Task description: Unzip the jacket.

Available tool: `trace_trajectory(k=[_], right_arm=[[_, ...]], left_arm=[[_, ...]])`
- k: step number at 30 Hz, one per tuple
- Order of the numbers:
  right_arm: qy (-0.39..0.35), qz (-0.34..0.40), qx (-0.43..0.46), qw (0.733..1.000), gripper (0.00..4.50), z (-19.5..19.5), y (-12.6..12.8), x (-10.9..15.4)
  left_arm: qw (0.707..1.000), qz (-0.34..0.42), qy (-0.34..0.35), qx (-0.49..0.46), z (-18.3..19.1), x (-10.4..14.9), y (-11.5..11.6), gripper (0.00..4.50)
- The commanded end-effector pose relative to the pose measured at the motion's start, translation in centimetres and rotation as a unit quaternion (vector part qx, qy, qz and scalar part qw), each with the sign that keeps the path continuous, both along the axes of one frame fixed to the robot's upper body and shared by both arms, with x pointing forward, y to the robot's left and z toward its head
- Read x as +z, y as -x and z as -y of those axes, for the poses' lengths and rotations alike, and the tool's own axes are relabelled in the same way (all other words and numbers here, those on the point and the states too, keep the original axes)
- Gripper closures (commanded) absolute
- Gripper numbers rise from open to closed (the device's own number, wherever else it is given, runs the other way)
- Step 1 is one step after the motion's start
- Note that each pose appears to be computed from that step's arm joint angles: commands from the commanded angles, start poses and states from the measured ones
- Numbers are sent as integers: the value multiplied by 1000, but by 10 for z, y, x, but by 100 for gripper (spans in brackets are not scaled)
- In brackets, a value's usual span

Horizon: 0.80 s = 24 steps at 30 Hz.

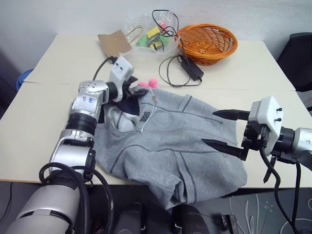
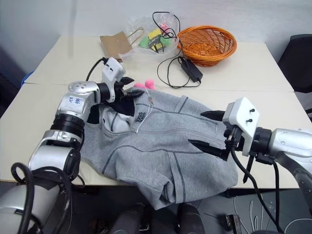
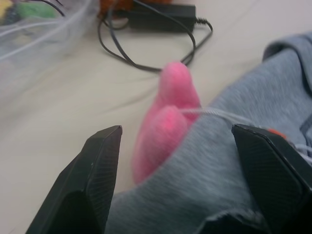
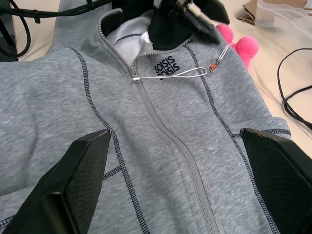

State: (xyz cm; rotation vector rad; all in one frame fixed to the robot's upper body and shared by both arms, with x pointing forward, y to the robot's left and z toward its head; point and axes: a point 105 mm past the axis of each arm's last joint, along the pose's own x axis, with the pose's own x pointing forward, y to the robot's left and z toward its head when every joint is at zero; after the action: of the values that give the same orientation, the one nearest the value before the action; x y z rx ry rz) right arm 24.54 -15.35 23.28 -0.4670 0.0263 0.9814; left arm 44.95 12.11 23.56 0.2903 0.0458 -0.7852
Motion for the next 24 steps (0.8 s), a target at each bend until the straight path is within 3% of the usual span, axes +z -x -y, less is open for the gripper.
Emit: trace_trajectory(k=[1, 4, 14, 24], right_arm=[[5, 20, 6, 1000, 6, -5, 5, 6], [5, 20, 5, 1000, 6, -5, 5, 5], [8, 26, -1, 1000, 6, -4, 6, 6], [9, 26, 1, 1000, 6, -5, 6, 4]], left_arm=[[998, 52, 45, 2, 1, 43, -3, 86], [997, 60, 51, 18, 2, 49, -8, 86], [999, 31, 13, -22, 15, 29, -7, 86], [999, 31, -10, 21, 15, 15, -16, 86]])
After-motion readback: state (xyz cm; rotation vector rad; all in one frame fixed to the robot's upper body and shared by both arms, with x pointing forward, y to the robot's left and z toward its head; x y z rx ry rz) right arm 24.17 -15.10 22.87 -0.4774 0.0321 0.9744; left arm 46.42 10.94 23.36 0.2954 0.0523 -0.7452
